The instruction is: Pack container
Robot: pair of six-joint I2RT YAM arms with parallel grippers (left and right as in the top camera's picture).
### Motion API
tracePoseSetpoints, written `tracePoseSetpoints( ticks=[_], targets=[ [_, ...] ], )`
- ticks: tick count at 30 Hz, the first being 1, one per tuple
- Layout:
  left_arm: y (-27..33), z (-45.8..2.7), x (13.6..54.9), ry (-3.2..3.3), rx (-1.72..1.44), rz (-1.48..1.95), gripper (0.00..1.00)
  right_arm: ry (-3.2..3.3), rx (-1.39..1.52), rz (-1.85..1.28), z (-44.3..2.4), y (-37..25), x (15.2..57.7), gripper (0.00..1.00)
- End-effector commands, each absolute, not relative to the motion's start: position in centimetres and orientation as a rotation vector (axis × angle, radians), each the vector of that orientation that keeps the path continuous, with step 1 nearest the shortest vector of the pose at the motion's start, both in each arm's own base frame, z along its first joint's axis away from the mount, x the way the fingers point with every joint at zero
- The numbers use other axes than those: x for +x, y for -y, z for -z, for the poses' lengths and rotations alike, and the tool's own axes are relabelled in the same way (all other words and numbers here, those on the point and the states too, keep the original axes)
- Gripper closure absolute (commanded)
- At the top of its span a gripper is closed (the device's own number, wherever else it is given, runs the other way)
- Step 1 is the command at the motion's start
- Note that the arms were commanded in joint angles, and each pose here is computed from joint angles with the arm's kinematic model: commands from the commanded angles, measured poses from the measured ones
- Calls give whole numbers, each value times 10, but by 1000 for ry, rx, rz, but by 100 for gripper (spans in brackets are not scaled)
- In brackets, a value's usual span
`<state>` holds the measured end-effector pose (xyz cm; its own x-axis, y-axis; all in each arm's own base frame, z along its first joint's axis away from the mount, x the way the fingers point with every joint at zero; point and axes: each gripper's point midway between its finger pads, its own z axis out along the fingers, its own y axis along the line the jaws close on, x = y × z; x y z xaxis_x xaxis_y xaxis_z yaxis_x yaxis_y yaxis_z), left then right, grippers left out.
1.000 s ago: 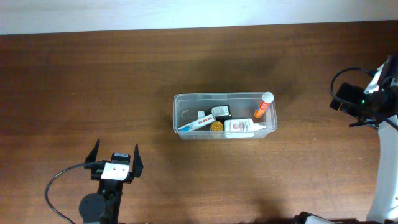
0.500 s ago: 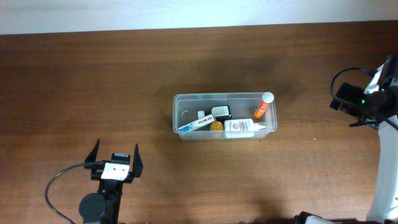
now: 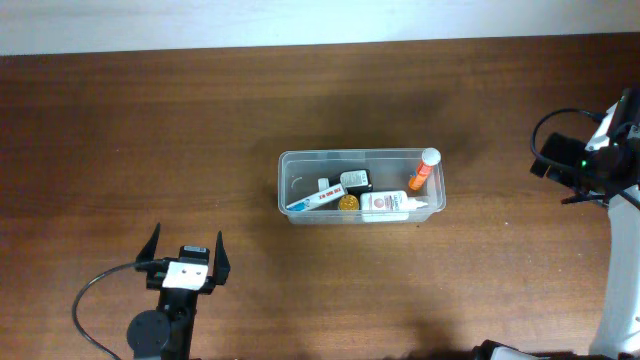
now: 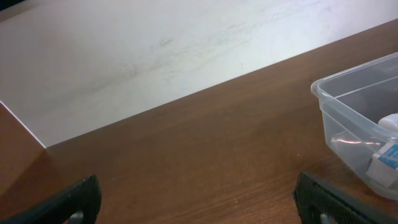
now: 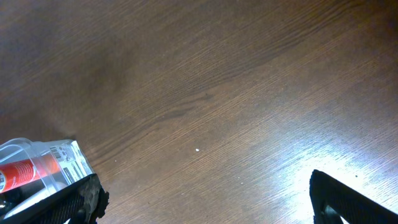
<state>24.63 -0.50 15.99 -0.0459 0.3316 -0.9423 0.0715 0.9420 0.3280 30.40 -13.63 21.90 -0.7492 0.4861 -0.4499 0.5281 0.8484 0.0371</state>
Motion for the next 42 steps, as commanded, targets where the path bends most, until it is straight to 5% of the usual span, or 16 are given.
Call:
tracePoseSetpoints(
  ticks=[1,15,31,42],
  targets=[
    [6,-160,246,-1607,330,-219,1,-2539,749,132,-229,137,304,2],
    [6,-160,246,-1607,330,-219,1,-2284,493,90,-291,78,280,2],
    [6,-160,246,-1607,330,-219,1,-1839,185,-142,-182,14,254,2],
    [6,-160,246,-1607,330,-219,1,-1666,79,-172,-177,-5,251,2]
  ],
)
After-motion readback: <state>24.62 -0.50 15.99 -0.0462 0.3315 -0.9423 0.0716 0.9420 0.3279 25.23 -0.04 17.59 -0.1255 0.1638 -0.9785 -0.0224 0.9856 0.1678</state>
